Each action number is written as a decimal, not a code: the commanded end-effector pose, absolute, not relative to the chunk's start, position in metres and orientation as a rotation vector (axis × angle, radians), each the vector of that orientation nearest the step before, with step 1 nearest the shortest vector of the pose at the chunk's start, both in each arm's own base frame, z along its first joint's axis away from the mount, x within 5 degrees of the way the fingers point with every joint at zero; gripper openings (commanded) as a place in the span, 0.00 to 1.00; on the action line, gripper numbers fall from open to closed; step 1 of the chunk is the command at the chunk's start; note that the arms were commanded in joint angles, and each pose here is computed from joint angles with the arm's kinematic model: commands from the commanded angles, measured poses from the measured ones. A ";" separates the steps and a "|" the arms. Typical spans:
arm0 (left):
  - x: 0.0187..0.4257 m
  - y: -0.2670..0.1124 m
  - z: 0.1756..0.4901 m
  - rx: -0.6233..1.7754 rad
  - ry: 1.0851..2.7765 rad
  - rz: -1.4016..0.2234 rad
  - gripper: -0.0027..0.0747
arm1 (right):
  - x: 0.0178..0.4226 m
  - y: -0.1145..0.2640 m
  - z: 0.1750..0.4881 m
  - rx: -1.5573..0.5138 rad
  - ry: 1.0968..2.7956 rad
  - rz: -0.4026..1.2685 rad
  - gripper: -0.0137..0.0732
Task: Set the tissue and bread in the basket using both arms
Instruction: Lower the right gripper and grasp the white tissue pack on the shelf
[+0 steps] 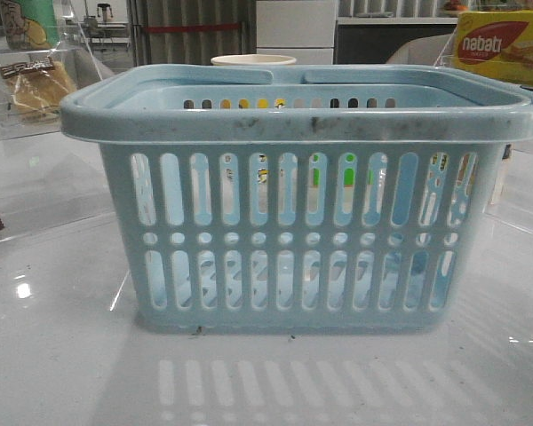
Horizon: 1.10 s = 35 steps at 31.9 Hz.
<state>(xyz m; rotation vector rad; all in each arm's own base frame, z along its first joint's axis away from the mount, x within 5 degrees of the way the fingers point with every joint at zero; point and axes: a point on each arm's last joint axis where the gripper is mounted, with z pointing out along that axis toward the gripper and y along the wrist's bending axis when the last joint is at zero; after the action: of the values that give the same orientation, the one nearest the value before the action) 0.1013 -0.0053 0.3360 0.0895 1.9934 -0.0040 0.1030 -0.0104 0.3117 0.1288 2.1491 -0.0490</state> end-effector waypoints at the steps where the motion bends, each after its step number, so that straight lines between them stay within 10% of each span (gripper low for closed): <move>1: 0.107 -0.007 0.351 0.089 1.908 -0.015 0.25 | 0.109 -0.011 0.324 0.118 2.063 -0.059 0.53; 7: 0.107 -0.006 0.351 0.090 1.907 -0.011 0.50 | 0.110 -0.011 0.327 0.108 2.033 -0.065 0.81; 11: 0.107 -0.006 0.352 0.090 1.901 -0.011 0.62 | 0.112 -0.011 0.329 0.106 2.007 -0.065 0.82; 35: 0.107 -0.006 0.352 0.090 1.903 -0.011 0.62 | 0.244 -0.033 0.356 0.156 2.144 -0.080 0.82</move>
<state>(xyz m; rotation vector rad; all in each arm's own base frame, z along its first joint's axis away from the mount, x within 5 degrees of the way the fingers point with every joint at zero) 0.1038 -0.0055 0.3347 0.0903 2.0067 -0.0036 0.2218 -0.0261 0.3337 0.1487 2.2499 -0.0591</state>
